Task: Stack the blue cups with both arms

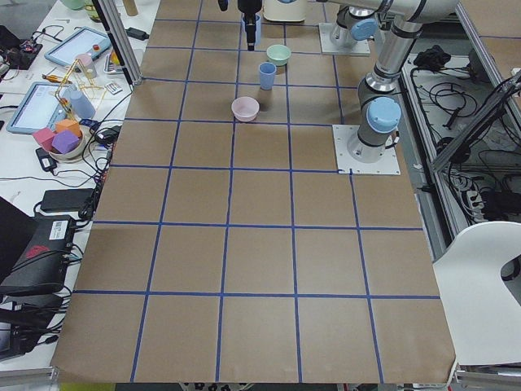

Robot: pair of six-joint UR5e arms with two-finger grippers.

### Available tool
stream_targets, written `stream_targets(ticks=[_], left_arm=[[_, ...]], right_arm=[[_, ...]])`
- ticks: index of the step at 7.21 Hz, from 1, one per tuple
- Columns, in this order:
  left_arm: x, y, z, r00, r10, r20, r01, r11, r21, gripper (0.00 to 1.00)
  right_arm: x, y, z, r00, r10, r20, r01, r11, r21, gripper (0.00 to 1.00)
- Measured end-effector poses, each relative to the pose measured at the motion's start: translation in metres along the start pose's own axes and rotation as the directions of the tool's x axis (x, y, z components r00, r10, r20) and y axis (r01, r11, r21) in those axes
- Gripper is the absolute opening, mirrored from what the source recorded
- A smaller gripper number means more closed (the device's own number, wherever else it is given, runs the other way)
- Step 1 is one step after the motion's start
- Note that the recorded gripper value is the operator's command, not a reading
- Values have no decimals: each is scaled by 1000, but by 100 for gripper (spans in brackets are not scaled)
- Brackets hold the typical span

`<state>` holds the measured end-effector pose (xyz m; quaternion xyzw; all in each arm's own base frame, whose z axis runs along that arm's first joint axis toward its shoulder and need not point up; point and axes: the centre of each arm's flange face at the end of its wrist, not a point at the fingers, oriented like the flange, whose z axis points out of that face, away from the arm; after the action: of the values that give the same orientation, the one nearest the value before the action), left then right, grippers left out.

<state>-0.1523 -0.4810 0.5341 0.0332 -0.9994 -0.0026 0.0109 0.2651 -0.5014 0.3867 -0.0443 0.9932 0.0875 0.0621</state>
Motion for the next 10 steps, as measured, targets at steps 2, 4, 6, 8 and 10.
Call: stream_targets(ticks=[2,4,6,8,10], left_arm=[[-1,1,-1,1000,-5,2,5,1000,4,100],[-2,1,-2,1000,-11,2,11,1000,5,100],[-1,2,-2,1000,-12,2,12,1000,4,100],[-1,2,-1,1000,-11,2,11,1000,4,100],[-1,1,-1,1000,-13,2,13,1000,2,100]], right_arm=[[-36,19,26,1000,1,-10,-1,1000,-9,0],[-50,28,42,1000,-1,-13,1,1000,-2,0],[-55,33,52,1000,-8,-17,8,1000,-10,0],[-57,38,61,1000,-4,-22,3,1000,-24,0],[-58,37,65,1000,2,-24,-3,1000,-17,9]])
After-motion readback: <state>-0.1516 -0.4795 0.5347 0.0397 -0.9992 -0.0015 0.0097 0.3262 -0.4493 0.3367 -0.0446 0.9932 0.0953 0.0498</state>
